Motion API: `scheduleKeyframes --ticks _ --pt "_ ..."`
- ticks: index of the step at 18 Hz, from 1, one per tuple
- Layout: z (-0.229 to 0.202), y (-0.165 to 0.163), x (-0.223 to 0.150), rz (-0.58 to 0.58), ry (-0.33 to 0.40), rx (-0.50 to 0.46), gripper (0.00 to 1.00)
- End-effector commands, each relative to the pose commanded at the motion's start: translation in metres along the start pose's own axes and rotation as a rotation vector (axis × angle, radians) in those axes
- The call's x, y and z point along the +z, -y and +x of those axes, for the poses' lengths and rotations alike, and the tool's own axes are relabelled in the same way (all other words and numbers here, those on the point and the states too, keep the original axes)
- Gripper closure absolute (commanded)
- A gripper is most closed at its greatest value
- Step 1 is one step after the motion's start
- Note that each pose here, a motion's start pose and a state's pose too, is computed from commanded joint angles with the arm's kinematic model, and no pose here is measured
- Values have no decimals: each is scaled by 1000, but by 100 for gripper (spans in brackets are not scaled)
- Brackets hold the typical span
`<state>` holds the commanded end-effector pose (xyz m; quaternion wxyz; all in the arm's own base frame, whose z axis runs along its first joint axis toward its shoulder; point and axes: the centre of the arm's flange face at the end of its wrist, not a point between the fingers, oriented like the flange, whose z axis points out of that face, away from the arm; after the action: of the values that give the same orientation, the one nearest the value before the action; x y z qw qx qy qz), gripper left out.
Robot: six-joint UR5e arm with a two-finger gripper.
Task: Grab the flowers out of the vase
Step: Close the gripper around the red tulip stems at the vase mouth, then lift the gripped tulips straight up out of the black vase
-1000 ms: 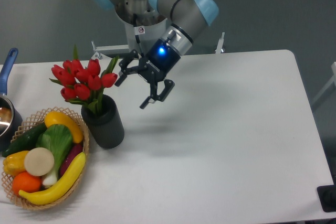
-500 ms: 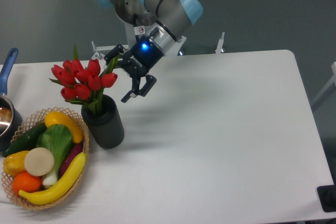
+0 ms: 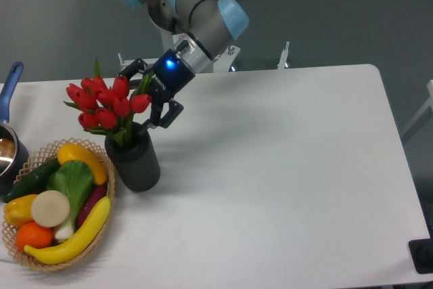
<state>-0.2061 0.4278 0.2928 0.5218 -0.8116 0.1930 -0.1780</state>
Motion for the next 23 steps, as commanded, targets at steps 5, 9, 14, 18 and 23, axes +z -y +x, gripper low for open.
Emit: scheduleKeyframes --ticks 5,9,14,18,23 --pt "-9 6 -1 1 5 8 29" --pt "-13 8 -3 1 10 10 89" --pt "-15 15 -10 7 24 -17 95" --pt "-25 49 -22 42 44 -50 95" --pt "-29 71 -32 55 61 -78 95"
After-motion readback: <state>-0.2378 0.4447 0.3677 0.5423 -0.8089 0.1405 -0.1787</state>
